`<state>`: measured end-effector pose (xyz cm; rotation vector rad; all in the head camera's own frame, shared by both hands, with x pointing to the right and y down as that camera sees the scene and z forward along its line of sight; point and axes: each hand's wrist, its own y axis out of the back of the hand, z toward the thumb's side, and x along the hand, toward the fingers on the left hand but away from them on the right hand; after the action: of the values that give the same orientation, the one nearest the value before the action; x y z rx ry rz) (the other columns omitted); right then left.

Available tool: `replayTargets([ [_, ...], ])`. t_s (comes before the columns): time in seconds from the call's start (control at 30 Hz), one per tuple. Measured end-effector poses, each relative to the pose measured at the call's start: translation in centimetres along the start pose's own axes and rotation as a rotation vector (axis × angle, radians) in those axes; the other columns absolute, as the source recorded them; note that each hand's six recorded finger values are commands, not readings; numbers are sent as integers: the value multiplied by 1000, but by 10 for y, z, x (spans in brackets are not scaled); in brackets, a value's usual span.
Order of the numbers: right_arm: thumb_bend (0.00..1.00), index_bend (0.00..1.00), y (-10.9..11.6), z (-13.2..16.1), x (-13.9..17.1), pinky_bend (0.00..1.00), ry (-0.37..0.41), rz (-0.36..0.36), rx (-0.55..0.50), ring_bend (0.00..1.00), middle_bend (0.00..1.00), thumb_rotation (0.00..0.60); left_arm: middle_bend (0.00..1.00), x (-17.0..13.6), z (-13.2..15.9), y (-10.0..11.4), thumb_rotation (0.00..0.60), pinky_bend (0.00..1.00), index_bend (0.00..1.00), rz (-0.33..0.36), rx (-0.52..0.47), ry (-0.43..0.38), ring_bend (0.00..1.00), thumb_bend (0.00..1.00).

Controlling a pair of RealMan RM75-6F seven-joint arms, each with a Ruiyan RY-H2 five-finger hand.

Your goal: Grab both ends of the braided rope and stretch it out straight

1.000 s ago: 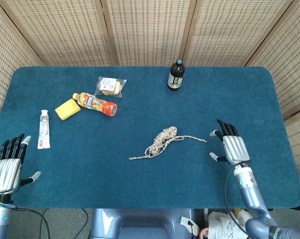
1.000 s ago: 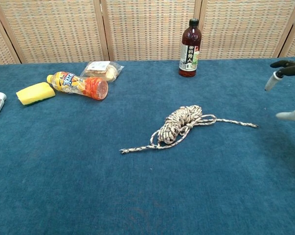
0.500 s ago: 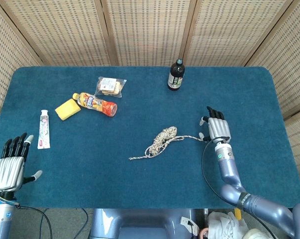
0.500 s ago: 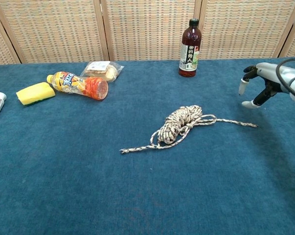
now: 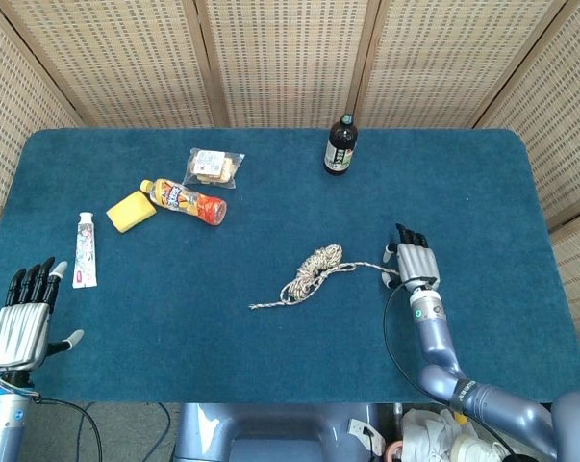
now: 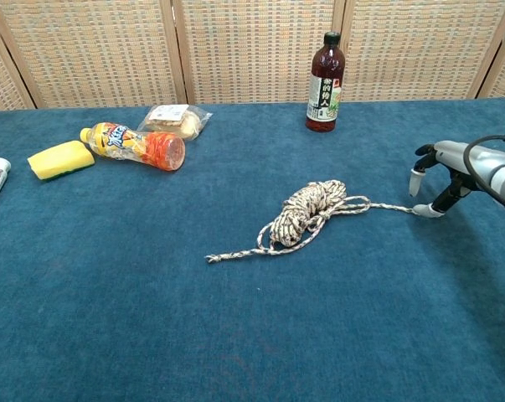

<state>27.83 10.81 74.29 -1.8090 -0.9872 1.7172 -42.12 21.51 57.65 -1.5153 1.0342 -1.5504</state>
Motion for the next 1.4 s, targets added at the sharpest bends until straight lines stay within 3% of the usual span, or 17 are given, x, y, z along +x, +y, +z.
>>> replayTargets([
  [0.5,309,478,-10,-16,-7,0,-56,30,-3,0,0,600,0,-1,2,-1,600,0,0,0,4,-6,0,0],
  [1.4,377,552,-18,-13,-13,0,-63,60,19,0,0,600,0,-1,3,-2,600,0,0,-2,7,-6,0,0],
])
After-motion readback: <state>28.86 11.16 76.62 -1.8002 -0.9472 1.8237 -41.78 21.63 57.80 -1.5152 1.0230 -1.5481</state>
